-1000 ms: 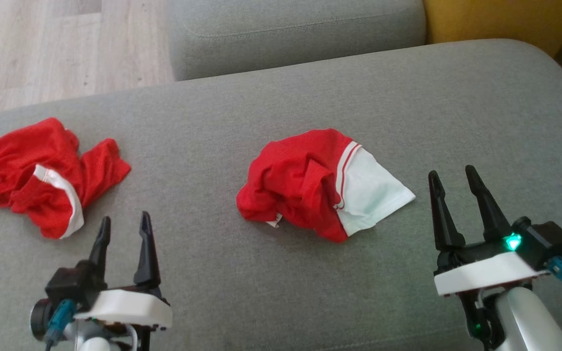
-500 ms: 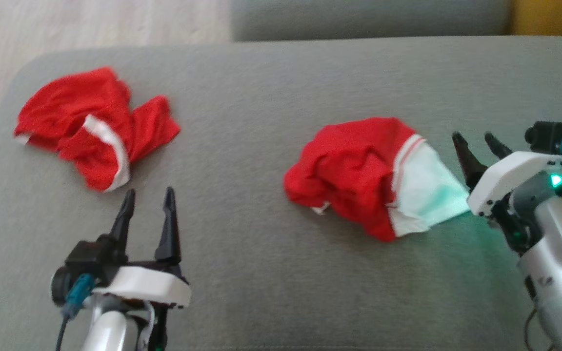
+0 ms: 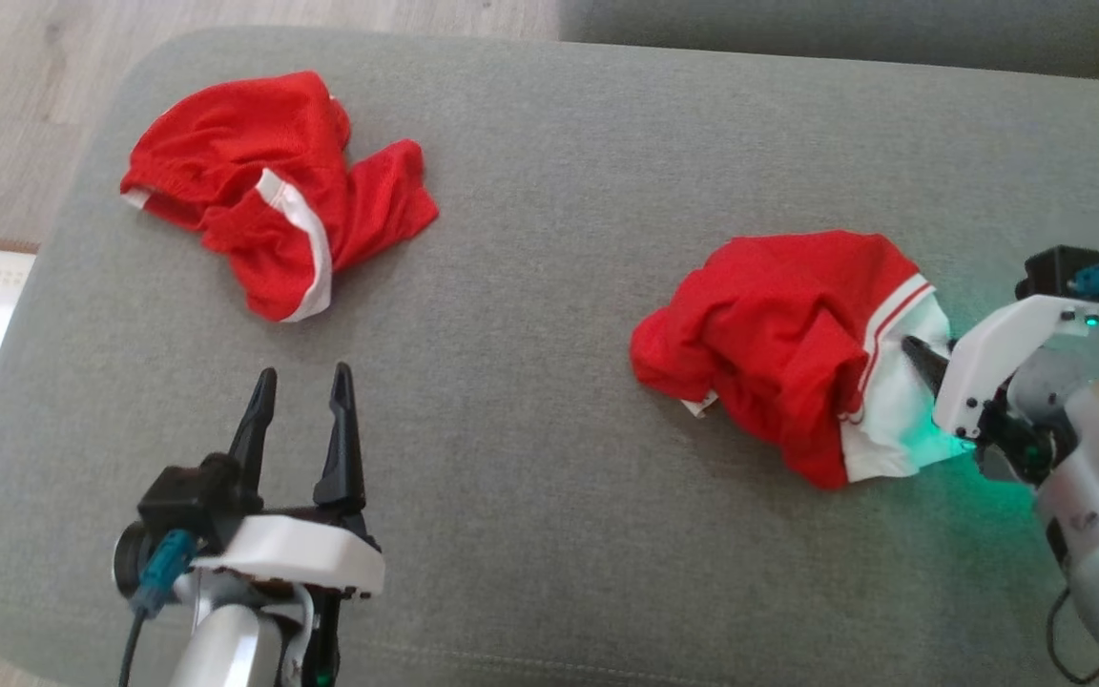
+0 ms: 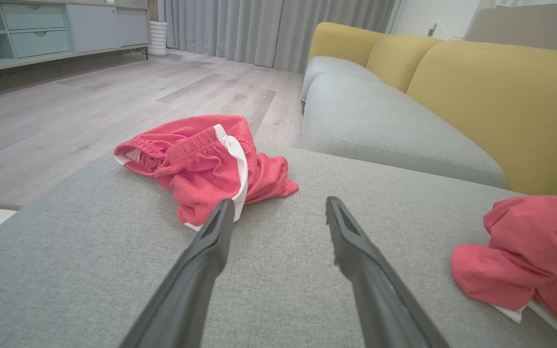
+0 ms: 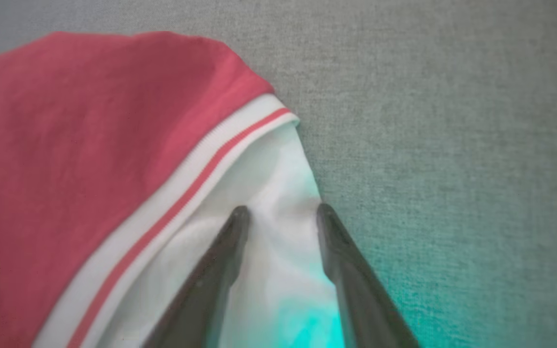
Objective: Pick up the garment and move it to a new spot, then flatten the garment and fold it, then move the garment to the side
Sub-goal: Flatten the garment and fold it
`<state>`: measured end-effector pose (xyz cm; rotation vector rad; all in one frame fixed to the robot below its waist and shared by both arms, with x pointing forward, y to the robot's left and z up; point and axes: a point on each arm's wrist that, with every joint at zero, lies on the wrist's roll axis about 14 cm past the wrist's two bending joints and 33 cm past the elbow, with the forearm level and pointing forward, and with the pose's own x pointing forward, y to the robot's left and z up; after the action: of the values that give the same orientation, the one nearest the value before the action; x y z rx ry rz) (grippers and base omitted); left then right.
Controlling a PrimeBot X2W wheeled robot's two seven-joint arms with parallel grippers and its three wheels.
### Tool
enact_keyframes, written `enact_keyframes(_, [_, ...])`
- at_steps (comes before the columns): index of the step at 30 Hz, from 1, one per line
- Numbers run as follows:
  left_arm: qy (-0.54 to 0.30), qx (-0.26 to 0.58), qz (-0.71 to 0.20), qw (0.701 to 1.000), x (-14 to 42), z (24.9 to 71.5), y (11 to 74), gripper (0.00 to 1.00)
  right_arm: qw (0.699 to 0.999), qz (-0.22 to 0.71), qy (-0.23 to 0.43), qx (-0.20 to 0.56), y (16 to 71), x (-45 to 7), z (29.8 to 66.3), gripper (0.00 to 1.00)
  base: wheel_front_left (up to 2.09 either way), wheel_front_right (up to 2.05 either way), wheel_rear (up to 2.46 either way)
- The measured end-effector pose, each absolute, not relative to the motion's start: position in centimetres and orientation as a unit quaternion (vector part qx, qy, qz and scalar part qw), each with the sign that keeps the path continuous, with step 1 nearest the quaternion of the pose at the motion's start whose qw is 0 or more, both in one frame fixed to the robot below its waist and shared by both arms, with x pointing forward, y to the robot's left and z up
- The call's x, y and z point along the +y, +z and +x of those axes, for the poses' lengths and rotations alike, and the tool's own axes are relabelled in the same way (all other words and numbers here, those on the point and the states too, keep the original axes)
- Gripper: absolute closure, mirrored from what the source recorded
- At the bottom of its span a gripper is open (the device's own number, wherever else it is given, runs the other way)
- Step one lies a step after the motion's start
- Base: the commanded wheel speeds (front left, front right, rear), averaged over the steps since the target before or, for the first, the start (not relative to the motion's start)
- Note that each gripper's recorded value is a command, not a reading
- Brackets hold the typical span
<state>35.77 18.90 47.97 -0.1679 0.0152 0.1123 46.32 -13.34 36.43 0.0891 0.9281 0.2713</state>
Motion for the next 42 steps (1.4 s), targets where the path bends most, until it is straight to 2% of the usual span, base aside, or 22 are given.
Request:
enact_keyframes(10, [0.026,0.001,-0.09,0.996,17.2,36.7,48.4,0.0,0.917,0.047,0.085,0.386,37.8,-16.9,45.7,1.0,0.0,0.0,0.0])
enact_keyframes(15, [0.001,-0.001,-0.093,0.996,15.6,37.3,48.6,0.0,0.929,0.028,0.021,0.369,38.8,-23.2,44.8,1.0,0.0,0.0,0.0])
enact_keyframes(20, [-0.018,0.001,-0.095,0.995,14.4,37.8,48.5,0.0,0.923,-0.011,-0.041,0.383,39.0,-29.2,43.1,1.0,0.0,0.0,0.0])
enact_keyframes(21, [-0.02,0.002,-0.095,0.995,14.2,37.8,48.5,0.0,0.922,-0.014,-0.044,0.384,38.9,-29.5,42.8,0.75,0.0,0.0,0.0])
enact_keyframes(22, [-0.022,0.003,-0.095,0.995,14.1,37.9,48.4,0.0,0.922,-0.012,-0.046,0.384,38.8,-29.5,42.7,0.0,0.0,0.0,0.0])
enact_keyframes(27, [-0.026,0.005,-0.094,0.995,13.8,37.7,48.3,0.0,0.939,0.001,-0.034,0.341,39.5,-27.7,43.5,0.0,0.0,0.0,0.0])
enact_keyframes(31, [-0.027,0.0,-0.094,0.995,13.8,37.5,48.7,0.0,0.977,0.015,-0.009,0.213,44.0,-25.4,46.3,0.0,0.0,0.0,0.0])
enact_keyframes(35, [-0.032,-0.006,-0.095,0.995,13.7,37.3,49.1,0.0,0.994,0.052,0.036,0.092,48.9,-20.9,48.2,0.0,0.0,0.0,0.0])
enact_keyframes(38, [-0.033,-0.006,-0.095,0.995,13.6,37.1,49.1,0.0,0.994,0.074,0.064,0.049,50.3,-18.5,47.7,0.0,0.0,0.0,0.0])
enact_keyframes(42, [-0.036,-0.002,-0.095,0.995,13.4,36.8,48.9,0.0,0.992,0.097,0.077,0.027,49.8,-17.5,45.0,0.0,0.0,0.0,0.0])
